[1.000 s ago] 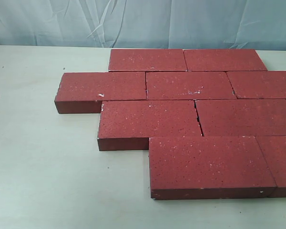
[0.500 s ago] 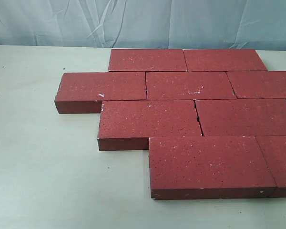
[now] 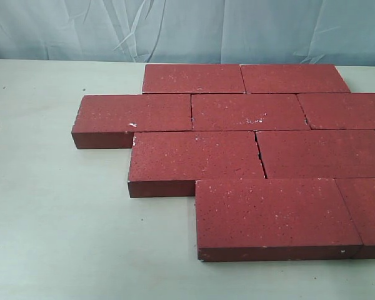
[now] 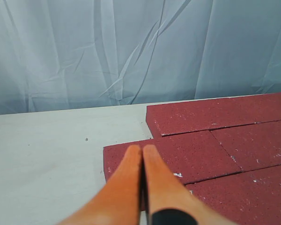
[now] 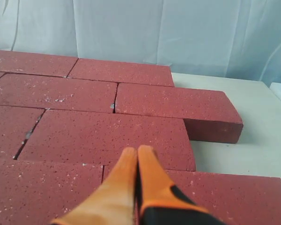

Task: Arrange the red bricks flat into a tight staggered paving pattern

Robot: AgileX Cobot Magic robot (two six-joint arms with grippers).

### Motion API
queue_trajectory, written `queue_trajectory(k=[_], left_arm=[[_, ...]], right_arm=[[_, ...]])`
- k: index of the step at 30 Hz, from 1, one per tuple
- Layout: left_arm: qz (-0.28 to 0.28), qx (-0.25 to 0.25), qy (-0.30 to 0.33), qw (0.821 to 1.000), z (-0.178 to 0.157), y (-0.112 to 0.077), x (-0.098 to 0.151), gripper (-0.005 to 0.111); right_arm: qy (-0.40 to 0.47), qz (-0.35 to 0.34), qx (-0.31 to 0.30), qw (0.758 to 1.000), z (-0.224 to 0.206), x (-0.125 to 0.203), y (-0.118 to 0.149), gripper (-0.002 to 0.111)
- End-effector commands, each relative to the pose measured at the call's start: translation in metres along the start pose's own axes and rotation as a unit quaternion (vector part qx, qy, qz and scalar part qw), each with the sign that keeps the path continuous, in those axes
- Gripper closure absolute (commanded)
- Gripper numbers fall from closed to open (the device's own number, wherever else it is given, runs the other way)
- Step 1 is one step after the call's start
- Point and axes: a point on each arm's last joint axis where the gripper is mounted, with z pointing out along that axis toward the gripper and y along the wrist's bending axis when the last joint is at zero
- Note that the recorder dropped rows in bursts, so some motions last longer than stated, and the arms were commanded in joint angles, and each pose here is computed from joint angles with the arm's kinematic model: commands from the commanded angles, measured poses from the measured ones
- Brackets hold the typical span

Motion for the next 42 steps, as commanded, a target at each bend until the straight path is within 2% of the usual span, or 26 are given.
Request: queue_trajectory(k=[1,39,42], left_arm=[[0.003,0.002,-0.006,1.0,-0.0012,-0.0007,-0.0008,0.107],[0.004,0.002,-0.006,1.0,-0.0012,-0.0007,-0.0008,0.107],[0.026,-0.002,0.002,1.0,-0.002,0.0011,0.0008,0.107]], right_arm=[[0.014,-0.006,0.002,1.0,0.0038,0.0123,0.0005,0.109],[0.018,-0.007,0.003,1.0,0.0052,0.0161,0.0007,0.109],[0.019,-0.006,0.002,1.0,0.0052,0.0163,0.0008,0.109]])
